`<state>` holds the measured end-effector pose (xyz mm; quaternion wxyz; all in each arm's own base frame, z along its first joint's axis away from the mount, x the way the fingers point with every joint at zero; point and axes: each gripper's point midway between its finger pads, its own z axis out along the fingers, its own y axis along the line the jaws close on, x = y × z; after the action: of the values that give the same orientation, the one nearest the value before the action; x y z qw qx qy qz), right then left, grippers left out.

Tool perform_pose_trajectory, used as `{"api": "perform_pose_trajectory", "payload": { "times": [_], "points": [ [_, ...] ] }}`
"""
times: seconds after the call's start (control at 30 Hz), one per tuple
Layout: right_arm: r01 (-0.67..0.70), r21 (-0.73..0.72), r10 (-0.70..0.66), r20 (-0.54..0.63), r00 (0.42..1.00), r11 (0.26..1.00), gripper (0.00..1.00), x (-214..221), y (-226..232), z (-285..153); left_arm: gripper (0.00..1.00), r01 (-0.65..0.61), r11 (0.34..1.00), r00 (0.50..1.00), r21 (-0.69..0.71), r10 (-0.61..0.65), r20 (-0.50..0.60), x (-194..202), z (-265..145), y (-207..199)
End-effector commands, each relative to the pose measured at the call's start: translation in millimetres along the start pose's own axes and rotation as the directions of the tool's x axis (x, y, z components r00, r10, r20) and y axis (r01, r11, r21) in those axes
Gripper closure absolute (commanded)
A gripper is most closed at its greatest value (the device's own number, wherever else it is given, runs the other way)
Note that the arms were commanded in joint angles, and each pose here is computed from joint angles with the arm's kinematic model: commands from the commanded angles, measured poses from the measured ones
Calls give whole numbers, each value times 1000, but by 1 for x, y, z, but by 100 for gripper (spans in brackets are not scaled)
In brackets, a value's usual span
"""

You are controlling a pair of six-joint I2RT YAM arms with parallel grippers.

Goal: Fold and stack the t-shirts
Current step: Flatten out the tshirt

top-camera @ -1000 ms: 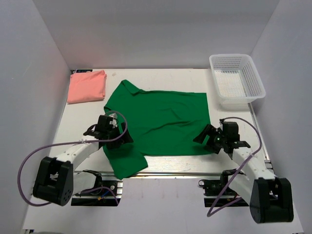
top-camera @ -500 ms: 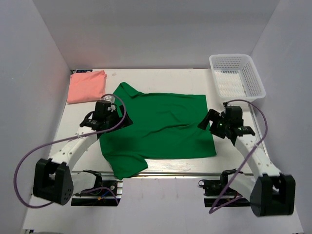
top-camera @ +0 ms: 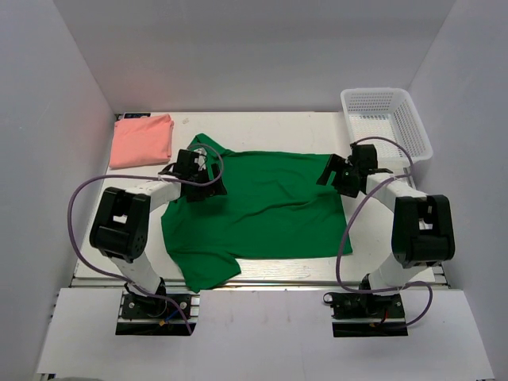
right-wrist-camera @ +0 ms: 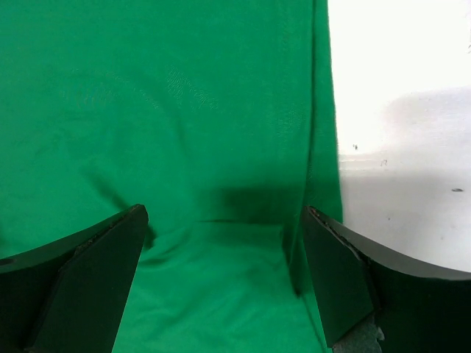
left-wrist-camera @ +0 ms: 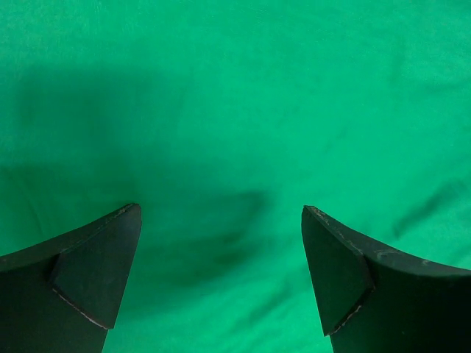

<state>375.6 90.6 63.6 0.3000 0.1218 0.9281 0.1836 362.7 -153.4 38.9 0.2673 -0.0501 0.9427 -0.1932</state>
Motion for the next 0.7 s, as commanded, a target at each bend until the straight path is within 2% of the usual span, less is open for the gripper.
{"api": "perform_pose_trajectory", "payload": {
  "times": [0.0, 0.17, 0.4, 0.5, 0.67],
  "points": [
    [20, 6, -20, 19, 1000, 1000, 10, -14, 0, 9, 0, -34, 999, 998, 19, 33, 46, -23, 4, -7],
    [22, 11, -22, -4, 1000, 1000, 10, -8, -3, 11, 0, -20, 1000, 1000, -18, 20, -17, -5, 19, 6],
    [4, -127, -14, -75, 997, 992, 12, 8, 19, 10, 0, -6, 999, 999, -52, 3, -49, 3, 27, 18],
    [9, -160, -21, -78, 997, 987, 21, 9, 24, 7, 0, -6, 999, 999, -52, 3, -49, 3, 27, 18],
    [4, -205, -21, -78, 997, 979, 51, 8, 31, 8, 0, -6, 999, 999, -52, 3, -49, 3, 27, 18]
  ]
}}
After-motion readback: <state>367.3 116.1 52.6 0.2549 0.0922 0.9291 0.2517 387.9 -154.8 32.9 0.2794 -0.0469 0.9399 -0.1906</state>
